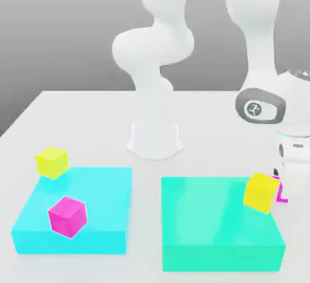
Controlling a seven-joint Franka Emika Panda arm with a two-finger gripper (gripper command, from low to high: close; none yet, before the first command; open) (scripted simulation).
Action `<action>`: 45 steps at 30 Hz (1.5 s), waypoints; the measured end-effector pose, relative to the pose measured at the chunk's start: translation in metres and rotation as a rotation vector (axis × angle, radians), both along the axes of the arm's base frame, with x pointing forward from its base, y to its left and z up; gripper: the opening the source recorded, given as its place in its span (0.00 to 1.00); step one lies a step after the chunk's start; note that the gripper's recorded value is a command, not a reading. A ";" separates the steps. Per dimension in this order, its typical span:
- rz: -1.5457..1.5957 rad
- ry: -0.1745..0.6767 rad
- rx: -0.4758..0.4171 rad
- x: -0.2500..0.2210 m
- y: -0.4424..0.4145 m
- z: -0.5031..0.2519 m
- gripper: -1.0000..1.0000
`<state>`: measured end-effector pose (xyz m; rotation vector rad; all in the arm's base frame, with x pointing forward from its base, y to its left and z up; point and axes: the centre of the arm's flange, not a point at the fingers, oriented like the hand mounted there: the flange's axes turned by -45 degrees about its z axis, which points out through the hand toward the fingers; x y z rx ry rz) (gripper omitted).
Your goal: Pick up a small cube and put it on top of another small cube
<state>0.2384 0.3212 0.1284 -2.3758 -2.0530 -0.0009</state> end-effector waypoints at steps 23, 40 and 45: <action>-0.428 -0.125 -0.020 0.175 -0.137 0.155 0.00; -1.395 -0.009 0.000 0.182 -0.490 0.187 0.00; -1.418 0.002 0.000 0.179 -0.493 0.126 1.00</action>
